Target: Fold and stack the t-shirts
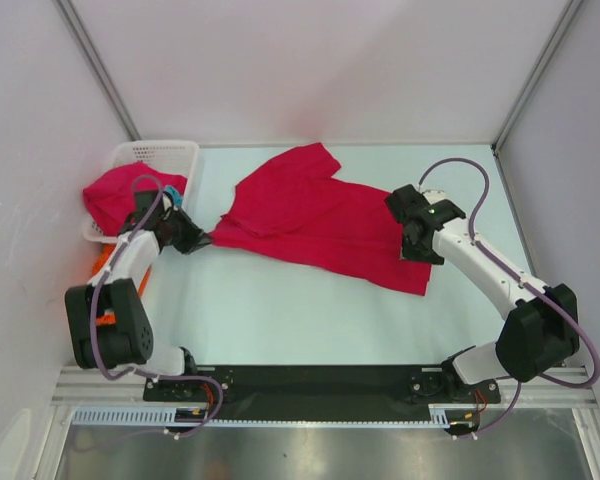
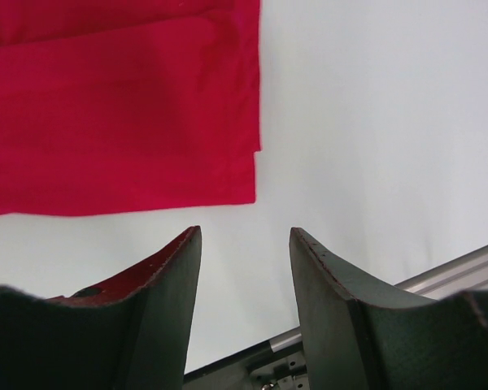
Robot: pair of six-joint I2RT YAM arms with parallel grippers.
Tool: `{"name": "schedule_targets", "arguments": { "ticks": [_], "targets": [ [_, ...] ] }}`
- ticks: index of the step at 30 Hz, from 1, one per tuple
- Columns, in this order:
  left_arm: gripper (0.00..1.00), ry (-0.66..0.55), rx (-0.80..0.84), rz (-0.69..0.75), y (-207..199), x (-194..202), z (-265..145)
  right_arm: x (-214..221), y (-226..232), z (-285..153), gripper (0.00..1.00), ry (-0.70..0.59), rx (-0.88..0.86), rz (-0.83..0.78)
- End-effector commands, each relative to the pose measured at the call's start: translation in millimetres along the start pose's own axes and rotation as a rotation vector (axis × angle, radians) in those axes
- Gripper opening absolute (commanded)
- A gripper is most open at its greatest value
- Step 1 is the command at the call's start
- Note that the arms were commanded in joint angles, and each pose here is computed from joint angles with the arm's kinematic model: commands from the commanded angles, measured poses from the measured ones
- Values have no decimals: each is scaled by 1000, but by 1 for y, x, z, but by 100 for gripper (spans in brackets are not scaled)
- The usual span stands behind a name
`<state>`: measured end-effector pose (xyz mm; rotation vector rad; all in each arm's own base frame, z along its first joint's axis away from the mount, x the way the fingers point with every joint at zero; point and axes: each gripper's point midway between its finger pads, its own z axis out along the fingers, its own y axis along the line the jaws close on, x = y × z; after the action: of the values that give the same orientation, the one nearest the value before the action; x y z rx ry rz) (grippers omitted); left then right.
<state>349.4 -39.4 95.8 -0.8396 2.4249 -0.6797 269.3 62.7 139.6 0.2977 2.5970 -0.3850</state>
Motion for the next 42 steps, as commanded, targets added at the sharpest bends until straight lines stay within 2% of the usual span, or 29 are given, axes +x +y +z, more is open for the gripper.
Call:
{"name": "schedule_targets", "arguments": {
  "ticks": [1, 7, 9, 10, 12, 13, 16, 20, 24, 28, 31, 37, 40, 42],
  "targets": [
    [0, 13, 9, -11, 11, 19, -23, 0, 4, -5, 53, -11, -24, 2],
    [0, 54, -3, -28, 26, 37, -14, 6, 2, -4, 54, 1, -22, 0],
    [4, 68, 14, -26, 23, 37, -11, 11, 3, -2, 54, 12, -31, 1],
    [21, 75, 20, -21, 22, 38, -11, 13, 4, -2, 55, 16, -37, 3],
    [45, 77, 38, -13, 17, 35, -12, 20, 9, 3, 56, 38, -58, 0],
    [65, 73, 42, -7, 15, 33, -13, 22, 11, 5, 57, 50, -60, -1],
    [80, 40, 40, 16, 10, 25, -21, 30, 17, 15, 57, 81, -63, -8],
    [80, -14, 46, 38, -2, 10, -35, 25, 37, 15, 57, 76, -107, -15],
    [83, -37, 91, 40, -16, 3, -39, 3, 69, 1, 57, 30, -155, -46],
    [82, -1, 168, 32, -37, 3, -26, -14, 108, -17, 57, -17, -209, -95],
    [82, 53, 225, 58, -58, 11, -12, -9, 126, -22, 57, -21, -211, -141],
    [82, 165, 339, 271, -107, 48, 14, 8, 129, -24, 57, -10, -197, -165],
    [82, 206, 306, 375, -105, 65, 32, 14, 120, -26, 57, -7, -191, -158],
    [80, 224, 189, 415, -84, 72, 46, 16, 114, -27, 57, -11, -187, -148]
  ]
}}
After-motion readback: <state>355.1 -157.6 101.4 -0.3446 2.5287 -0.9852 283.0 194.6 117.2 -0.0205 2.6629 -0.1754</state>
